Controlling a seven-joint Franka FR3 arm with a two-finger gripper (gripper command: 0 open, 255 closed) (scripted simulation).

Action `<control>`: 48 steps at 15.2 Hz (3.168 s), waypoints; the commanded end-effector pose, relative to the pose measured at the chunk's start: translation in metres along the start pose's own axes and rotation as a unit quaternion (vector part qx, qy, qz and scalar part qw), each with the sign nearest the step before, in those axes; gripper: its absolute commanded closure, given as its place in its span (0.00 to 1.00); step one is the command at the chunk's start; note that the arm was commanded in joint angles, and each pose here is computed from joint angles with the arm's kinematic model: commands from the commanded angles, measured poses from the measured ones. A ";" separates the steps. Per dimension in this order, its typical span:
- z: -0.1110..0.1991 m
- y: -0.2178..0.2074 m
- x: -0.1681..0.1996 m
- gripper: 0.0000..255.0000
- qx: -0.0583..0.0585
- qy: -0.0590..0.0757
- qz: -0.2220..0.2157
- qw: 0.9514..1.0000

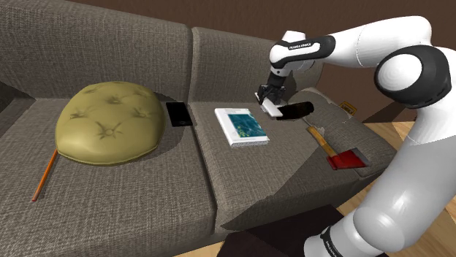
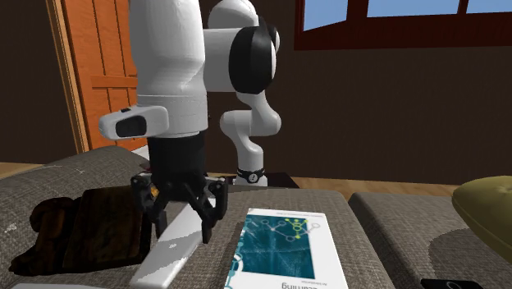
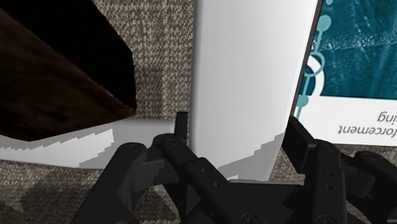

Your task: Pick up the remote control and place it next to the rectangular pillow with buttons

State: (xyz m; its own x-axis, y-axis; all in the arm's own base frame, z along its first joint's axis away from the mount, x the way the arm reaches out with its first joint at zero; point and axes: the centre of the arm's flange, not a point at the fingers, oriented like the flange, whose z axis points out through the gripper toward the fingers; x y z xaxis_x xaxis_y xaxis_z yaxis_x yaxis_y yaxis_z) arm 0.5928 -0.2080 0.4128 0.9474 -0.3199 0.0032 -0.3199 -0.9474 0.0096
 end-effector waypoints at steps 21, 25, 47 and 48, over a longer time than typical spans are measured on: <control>-0.115 0.001 0.001 1.00 0.000 0.000 0.000 1.000; -0.136 0.001 0.001 1.00 0.000 0.000 0.000 1.000; -0.140 -0.247 -0.149 1.00 0.000 0.000 0.000 1.000; -0.140 -0.259 -0.155 1.00 0.000 0.000 0.000 1.000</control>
State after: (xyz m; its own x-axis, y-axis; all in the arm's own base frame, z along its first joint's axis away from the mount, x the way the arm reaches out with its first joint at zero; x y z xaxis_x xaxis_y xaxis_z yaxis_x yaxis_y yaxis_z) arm 0.5338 0.0754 0.5491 0.9480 -0.3183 0.0025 -0.3183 -0.9479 0.0093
